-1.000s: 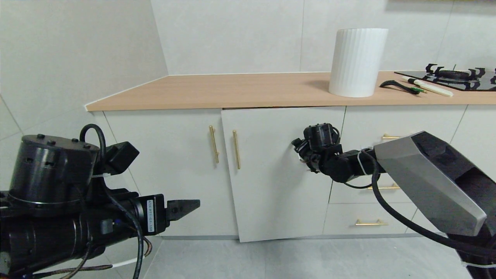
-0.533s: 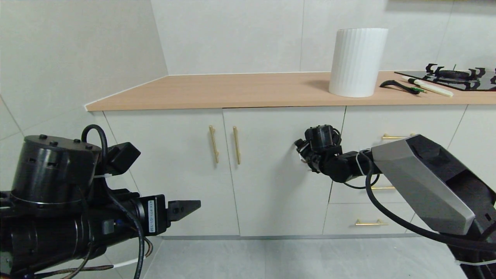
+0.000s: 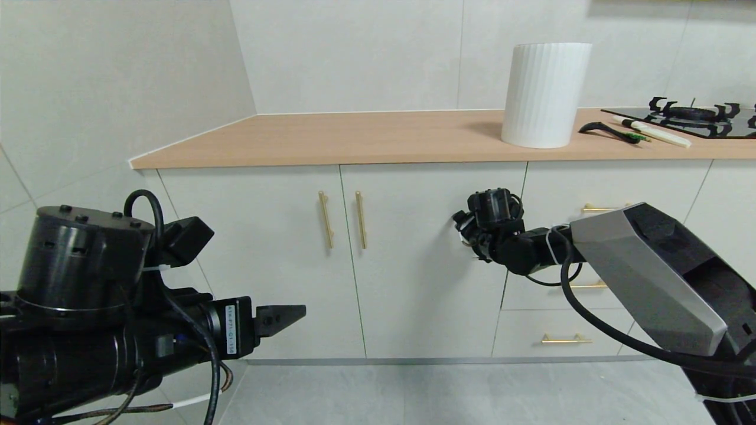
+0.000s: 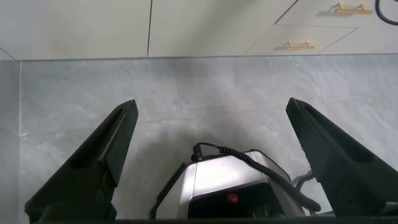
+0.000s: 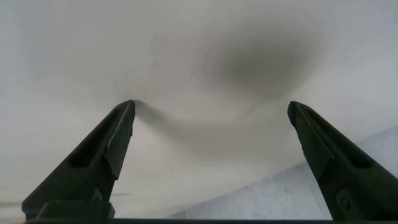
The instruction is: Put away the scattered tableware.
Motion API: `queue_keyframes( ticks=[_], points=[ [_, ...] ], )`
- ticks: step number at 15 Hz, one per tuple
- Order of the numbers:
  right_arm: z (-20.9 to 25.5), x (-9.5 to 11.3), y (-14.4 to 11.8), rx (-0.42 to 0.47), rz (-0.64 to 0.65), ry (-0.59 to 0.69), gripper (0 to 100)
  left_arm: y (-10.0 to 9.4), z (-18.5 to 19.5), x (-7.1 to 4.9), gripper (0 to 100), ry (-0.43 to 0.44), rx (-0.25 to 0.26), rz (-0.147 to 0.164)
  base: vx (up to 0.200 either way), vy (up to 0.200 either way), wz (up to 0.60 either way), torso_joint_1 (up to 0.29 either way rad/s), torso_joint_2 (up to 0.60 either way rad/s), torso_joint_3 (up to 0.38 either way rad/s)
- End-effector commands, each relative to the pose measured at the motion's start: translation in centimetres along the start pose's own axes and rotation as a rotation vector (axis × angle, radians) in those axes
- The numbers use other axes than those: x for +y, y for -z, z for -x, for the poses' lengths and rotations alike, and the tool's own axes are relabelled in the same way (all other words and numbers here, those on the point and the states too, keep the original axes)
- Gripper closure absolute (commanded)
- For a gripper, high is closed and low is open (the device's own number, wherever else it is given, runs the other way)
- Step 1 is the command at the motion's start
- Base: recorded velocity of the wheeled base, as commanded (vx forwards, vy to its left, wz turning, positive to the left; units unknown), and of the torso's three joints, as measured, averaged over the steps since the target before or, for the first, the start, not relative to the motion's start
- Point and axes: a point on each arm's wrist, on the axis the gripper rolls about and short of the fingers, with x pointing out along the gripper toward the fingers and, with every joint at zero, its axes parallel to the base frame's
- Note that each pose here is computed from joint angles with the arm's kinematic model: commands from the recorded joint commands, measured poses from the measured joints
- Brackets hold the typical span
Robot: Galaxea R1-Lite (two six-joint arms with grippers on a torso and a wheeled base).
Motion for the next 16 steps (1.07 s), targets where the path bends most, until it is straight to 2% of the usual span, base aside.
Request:
queue_keyframes(
  ticks=[1,3,6,8,10,12,13,14,15,16],
  points=[
    [0.1,0.2,-0.8,-0.012,-0.008,-0.002,0,0.0,0.0,0.0,0,0.001,0.0,-0.001,0.0,0.0,0.0,0.0,0.0,0.0],
    [0.4,0.4,-0.8,-0.013,-0.008,-0.005,0,0.0,0.0,0.0,0,0.001,0.0,0.0,0.0,0.0,0.0,0.0,0.0,0.0],
    [7.5,2.8,-1.6,0.056,0.029,-0.018,0,-0.3,0.8,0.0,0,0.009,-0.032,0.004,0.0,0.0,0.0,0.0,0.0,0.0],
    [14.6,4.1,-3.1,0.075,0.111,-0.073,0,-0.6,2.8,0.4,0,0.012,-0.107,0.005,0.0,0.0,0.0,0.0,0.0,0.0],
    [23.1,3.6,-6.0,0.048,0.223,-0.145,0,-0.4,6.1,1.3,0,0.002,-0.222,-0.026,0.0,0.0,0.0,0.0,0.0,0.0],
    [30.6,0.5,-7.9,0.013,0.354,-0.194,0,1.1,9.3,2.5,0,0.007,-0.317,-0.039,0.0,0.0,0.0,0.0,0.0,0.0],
    [34.2,-1.7,-8.7,-0.023,0.408,-0.22,0,2.3,11.1,3.3,0,0.007,-0.375,-0.061,0.0,0.0,0.0,0.0,0.0,0.0],
    [37.5,-3.8,-9.4,-0.072,0.442,-0.248,0,3.8,12.6,4.0,0,0.006,-0.431,-0.088,0.0,0.0,0.0,0.0,0.0,0.0],
    [40.8,-6.4,-10.0,-0.141,0.476,-0.272,0,5.4,14.2,4.8,0,0.006,-0.494,-0.134,0.0,0.0,0.0,0.0,0.0,0.0],
    [43.7,-8.8,-10.6,-0.224,0.507,-0.293,0,6.8,15.3,5.4,0,-0.011,-0.552,-0.165,0.0,0.0,0.0,0.0,0.0,0.0]
  ],
)
